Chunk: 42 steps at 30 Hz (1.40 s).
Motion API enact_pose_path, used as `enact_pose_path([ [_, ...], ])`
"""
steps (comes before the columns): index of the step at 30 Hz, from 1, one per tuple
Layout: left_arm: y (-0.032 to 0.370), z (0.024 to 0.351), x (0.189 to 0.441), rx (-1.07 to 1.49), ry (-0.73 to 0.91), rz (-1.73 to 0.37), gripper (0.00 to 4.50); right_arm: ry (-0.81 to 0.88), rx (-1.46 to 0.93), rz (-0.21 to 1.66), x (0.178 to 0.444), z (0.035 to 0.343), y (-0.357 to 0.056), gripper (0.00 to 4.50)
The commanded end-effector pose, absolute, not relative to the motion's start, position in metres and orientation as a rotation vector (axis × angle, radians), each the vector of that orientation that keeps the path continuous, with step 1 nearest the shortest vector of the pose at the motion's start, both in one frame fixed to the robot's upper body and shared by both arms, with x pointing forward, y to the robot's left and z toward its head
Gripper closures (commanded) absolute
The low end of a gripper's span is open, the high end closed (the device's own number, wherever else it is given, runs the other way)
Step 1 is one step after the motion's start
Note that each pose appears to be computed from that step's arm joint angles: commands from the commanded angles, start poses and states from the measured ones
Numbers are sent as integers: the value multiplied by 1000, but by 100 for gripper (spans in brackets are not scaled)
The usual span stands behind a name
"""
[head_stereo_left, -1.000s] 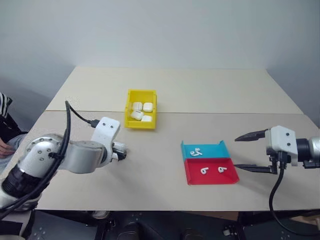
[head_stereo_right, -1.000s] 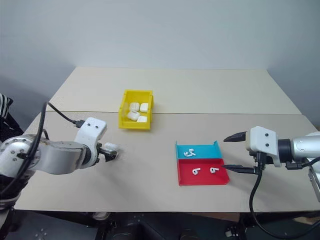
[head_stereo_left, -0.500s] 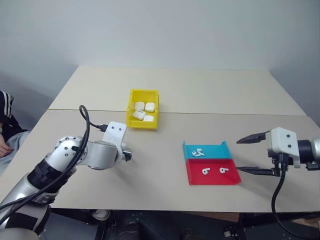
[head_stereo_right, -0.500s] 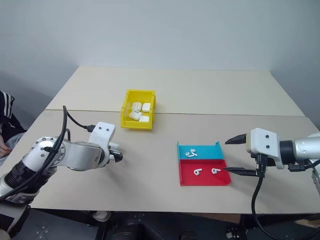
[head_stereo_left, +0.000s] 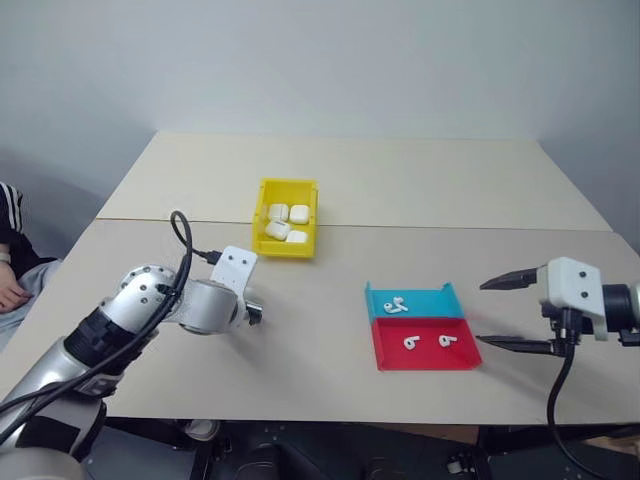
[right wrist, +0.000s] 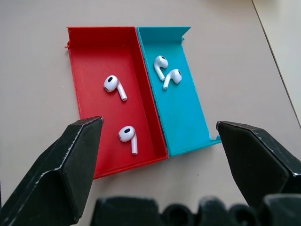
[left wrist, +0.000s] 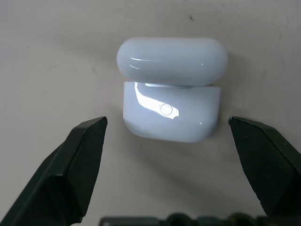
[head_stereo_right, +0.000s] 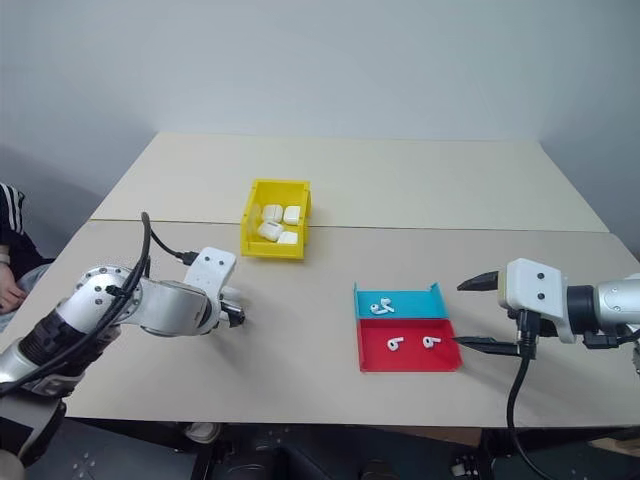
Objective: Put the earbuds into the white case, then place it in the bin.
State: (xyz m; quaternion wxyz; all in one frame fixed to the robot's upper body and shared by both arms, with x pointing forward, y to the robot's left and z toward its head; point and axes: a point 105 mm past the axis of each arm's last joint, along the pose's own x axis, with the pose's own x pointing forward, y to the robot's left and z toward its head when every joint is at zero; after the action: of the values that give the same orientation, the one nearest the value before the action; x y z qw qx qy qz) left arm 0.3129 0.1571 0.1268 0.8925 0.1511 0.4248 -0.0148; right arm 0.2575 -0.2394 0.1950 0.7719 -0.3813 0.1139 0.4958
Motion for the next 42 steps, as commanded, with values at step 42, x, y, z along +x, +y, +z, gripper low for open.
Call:
enact_pose_path([
  [42, 132, 186, 286, 578, 345, -365, 175, 151, -909, 1005, 258, 214, -241, 0],
])
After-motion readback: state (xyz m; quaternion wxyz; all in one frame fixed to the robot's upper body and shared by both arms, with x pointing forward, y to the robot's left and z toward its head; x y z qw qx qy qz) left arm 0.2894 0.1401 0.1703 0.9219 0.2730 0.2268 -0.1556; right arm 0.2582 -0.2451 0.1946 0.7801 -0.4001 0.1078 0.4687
